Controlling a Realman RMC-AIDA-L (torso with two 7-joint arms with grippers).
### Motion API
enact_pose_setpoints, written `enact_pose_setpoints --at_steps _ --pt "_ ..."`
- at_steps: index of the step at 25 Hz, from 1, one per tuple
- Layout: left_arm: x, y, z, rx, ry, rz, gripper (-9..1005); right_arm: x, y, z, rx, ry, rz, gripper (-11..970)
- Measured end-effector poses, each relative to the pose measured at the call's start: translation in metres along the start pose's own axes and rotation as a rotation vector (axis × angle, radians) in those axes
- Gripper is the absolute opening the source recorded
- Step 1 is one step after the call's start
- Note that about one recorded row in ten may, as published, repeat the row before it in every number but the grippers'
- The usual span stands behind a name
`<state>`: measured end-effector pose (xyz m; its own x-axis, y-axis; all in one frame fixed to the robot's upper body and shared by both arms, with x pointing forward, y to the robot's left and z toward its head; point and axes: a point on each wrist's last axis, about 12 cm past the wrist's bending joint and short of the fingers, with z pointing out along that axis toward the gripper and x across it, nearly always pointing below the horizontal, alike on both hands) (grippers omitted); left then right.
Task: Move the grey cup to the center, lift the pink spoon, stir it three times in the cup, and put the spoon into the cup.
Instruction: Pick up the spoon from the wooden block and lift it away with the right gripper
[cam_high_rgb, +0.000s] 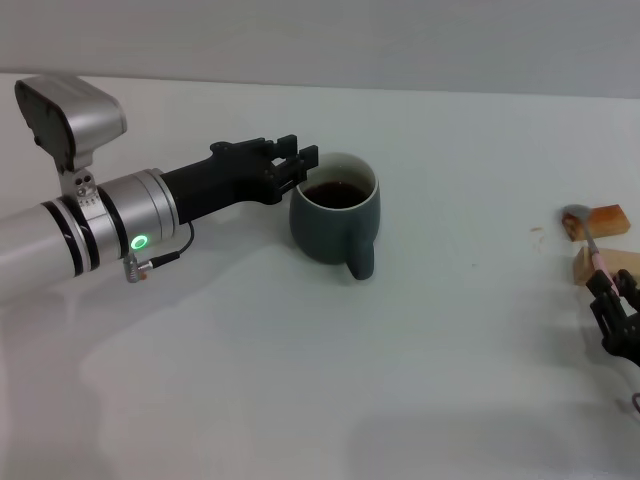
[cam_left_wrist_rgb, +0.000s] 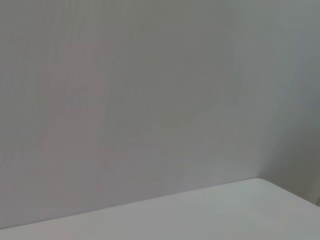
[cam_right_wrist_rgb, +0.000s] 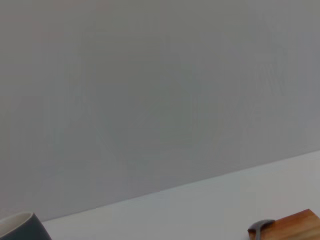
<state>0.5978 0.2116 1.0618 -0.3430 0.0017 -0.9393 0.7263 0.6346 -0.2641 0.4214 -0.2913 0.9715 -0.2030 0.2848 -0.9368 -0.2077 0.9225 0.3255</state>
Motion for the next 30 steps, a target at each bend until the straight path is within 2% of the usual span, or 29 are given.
enact_pose_setpoints --at_steps 1,3,30 --pt "0.0000 0.0000 0.0000 0.000 0.000 0.000 346 0.0001 0.0000 0.0001 0.000 0.001 0.000 135" --pt "0.0003 -0.0003 0.0005 -0.001 0.001 -0.001 346 0.0002 0.0000 0.0002 0.000 0.002 0.000 276" --pt "0.0011 0.0001 0.0006 -0.007 0.004 -0.001 346 0.0019 -0.0035 0.0018 0.028 0.022 0.002 263"
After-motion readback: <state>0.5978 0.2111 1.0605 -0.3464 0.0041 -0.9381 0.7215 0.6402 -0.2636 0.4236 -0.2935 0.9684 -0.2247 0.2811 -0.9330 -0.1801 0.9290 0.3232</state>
